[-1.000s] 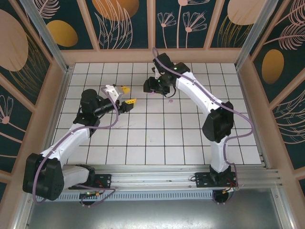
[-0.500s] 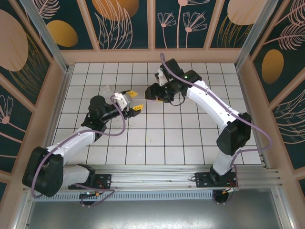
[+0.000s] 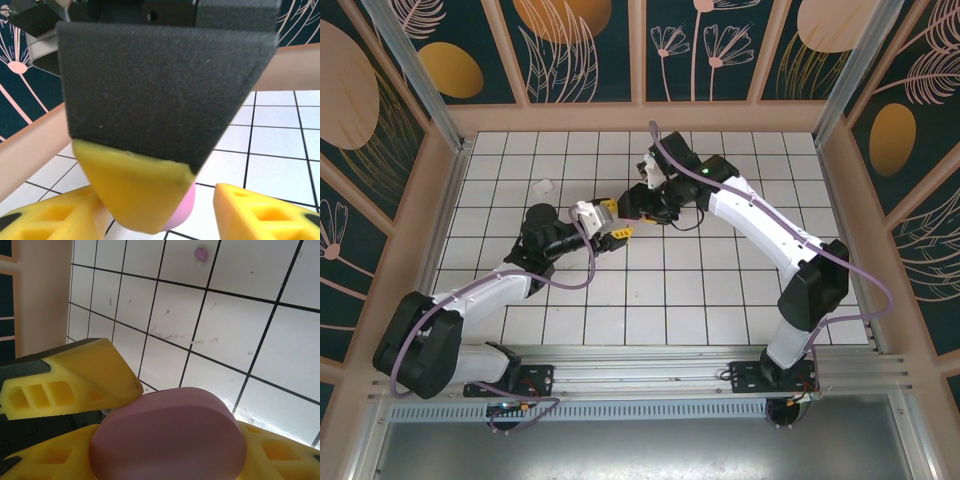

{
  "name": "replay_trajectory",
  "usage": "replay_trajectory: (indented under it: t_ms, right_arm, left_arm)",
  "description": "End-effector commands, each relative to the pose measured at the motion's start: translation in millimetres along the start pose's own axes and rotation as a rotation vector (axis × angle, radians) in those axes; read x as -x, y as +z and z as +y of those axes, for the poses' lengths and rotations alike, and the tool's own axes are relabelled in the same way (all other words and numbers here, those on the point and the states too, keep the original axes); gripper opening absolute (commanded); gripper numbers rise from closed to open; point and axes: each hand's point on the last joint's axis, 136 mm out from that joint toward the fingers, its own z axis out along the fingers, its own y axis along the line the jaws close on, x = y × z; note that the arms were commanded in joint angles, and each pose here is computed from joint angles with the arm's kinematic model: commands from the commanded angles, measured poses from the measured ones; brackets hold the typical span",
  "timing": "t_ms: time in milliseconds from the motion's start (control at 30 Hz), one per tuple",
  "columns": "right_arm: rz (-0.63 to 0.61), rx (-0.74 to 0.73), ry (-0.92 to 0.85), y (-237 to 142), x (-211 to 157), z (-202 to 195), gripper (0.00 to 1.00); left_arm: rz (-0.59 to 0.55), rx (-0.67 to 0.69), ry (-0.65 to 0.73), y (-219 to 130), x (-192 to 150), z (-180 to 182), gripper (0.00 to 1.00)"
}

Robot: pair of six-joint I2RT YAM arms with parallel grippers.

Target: Insert the wireless bluetooth earbuds into the charging case

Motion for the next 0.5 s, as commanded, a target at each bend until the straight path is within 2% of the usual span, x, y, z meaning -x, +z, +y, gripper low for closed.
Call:
replay_trajectory:
  t_ms: [0,267,467]
  right_arm:
    - [-0.023,0.047,-0.011,-14,-3,14,0.50]
    - [-0.031,0.049,-0.014,-17,-6,13,0.57]
    - [-0.127,0.059,-0.022,-43,6,18,0.69]
  left_arm:
    - [-0.074,-0.001,0.038,2,21,2,0.50]
    - [-0.099,-0.039,-0.011,5,26,-2,0.28]
    - [-0.113,-0.045,-0.075,5,23,-3,0.26]
